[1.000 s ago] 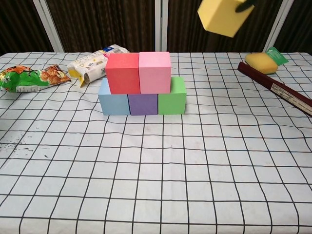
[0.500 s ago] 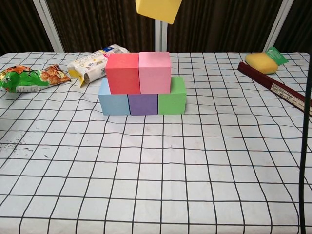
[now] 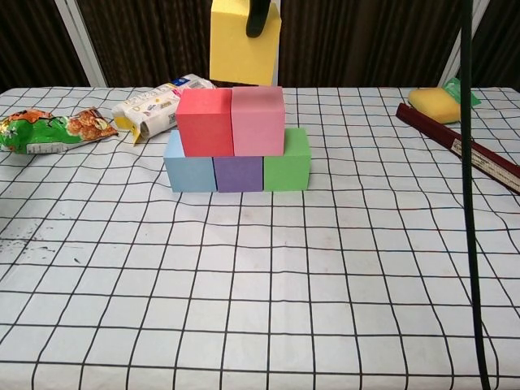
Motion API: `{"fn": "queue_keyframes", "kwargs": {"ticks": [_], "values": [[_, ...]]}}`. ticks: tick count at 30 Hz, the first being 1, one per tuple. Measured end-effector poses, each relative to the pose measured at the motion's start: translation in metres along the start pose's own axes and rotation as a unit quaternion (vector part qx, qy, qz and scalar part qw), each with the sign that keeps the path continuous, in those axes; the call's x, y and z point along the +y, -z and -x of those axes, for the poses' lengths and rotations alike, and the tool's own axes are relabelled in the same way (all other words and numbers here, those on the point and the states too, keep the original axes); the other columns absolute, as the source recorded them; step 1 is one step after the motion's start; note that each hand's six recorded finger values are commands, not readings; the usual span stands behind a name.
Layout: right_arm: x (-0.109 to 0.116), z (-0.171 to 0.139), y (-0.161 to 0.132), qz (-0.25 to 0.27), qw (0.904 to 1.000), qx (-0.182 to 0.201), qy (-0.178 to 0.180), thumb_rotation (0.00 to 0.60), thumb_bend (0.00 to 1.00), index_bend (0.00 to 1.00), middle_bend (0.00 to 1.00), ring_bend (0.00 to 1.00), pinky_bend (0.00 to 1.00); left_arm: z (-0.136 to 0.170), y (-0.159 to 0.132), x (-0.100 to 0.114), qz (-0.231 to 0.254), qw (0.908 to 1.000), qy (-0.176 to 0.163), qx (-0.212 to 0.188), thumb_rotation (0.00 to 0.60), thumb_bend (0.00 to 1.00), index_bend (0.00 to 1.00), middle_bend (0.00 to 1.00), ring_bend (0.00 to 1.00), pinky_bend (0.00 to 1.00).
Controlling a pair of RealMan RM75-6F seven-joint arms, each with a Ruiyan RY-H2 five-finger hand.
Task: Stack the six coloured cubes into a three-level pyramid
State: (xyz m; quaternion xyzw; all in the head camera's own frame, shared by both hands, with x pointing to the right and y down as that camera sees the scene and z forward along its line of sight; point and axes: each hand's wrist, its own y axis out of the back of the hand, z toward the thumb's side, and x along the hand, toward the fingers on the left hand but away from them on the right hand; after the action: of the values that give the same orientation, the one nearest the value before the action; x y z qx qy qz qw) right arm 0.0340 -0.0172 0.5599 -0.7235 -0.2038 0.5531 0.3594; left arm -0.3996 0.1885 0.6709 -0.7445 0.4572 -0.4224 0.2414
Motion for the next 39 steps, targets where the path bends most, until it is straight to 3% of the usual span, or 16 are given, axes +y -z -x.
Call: {"fn": "queue_keyframes", "kwargs": {"ticks": [18, 32, 39], "values": [[-0.02, 0.016, -0.017, -0.06, 0.9974, 0.039, 0.009, 0.6, 0.06, 0.0, 0.58, 0.13, 0.0, 0.003, 0.001, 0.009, -0.005, 0.9997, -0.022, -0.007, 0.6, 0.0, 0.07, 0.16, 0.0, 0.03], [-0.011, 0.025, -0.028, -0.058, 0.9972, 0.039, 0.026, 0.6, 0.07, 0.0, 0.59, 0.14, 0.0, 0.004, 0.006, 0.014, 0.012, 0.9998, -0.019, 0.001, 0.6, 0.0, 0.07, 0.16, 0.0, 0.03], [-0.015, 0.028, -0.025, -0.056, 0.9975, 0.042, 0.012, 0.6, 0.07, 0.0, 0.59, 0.14, 0.0, 0.004, 0.008, 0.015, 0.017, 0.9997, -0.017, 0.003, 0.6, 0.0, 0.07, 0.16, 0.0, 0.03]]}}
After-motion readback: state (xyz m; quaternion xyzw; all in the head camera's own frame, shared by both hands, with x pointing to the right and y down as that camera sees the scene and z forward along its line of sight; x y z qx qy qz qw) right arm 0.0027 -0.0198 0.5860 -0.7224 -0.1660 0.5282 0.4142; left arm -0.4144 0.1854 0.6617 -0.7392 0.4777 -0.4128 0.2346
